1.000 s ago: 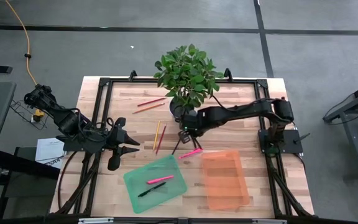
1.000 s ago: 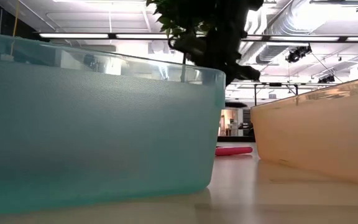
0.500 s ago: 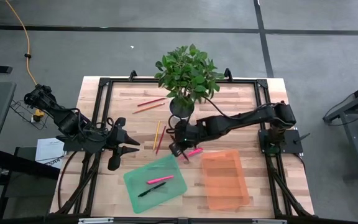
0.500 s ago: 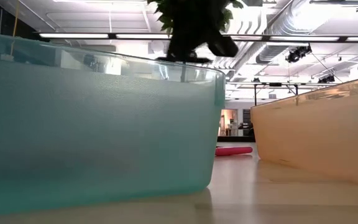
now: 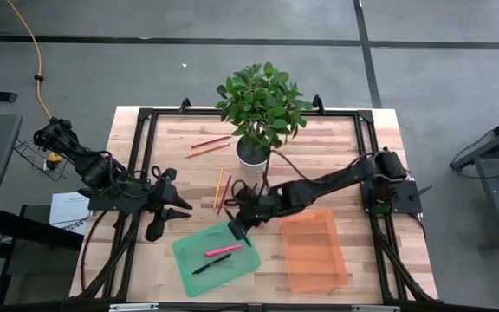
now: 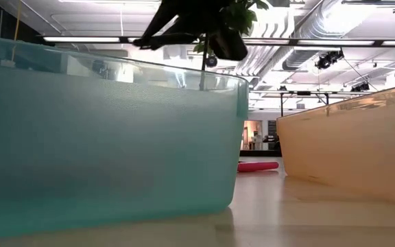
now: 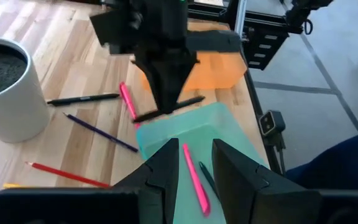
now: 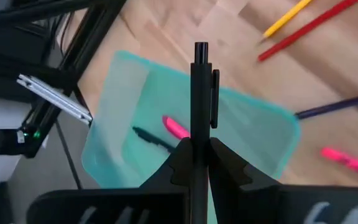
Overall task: Sort pens & pencils
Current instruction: Put the right black pen into the green bin, then put the black pen into the green bin
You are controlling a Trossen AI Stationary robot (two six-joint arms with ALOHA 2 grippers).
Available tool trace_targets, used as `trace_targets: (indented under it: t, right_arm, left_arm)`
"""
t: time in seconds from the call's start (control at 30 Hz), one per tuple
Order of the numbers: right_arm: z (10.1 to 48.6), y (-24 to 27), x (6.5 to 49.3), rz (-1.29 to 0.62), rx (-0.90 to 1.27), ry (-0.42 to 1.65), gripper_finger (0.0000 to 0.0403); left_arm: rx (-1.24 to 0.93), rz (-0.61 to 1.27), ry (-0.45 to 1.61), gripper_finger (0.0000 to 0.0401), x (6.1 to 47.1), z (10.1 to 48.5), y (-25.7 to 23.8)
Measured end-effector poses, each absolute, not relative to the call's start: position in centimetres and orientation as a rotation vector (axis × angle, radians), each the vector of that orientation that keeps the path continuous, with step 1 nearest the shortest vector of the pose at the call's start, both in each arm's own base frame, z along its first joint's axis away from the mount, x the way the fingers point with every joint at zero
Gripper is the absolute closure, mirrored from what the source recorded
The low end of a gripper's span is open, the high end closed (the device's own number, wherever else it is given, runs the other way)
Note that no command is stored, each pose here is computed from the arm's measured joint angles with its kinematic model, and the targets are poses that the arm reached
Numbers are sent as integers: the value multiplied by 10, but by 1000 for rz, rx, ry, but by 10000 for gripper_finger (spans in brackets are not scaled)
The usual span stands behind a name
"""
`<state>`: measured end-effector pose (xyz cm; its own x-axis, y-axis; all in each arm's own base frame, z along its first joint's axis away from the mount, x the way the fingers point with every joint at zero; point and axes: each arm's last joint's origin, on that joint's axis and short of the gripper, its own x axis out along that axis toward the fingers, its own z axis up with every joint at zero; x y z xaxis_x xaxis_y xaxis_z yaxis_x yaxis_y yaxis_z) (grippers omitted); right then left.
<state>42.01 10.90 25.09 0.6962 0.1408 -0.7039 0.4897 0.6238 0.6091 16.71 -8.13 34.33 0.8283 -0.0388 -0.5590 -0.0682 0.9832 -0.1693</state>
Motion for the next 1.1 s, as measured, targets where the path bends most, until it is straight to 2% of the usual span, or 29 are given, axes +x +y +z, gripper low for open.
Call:
trace_targets:
  t: [0.6, 0.9, 1.1]
  right_arm:
    - [234, 130, 436, -81, 929, 761, 388]
    - [233, 131, 438, -66, 938, 753, 325]
    - [234, 131, 439, -51, 899, 734, 306]
  left_arm:
    - [-169, -10, 636, 316, 165, 341, -81]
    - [-169, -13, 641, 316, 165, 340, -81]
    - [-169, -13, 640, 316, 165, 340, -81]
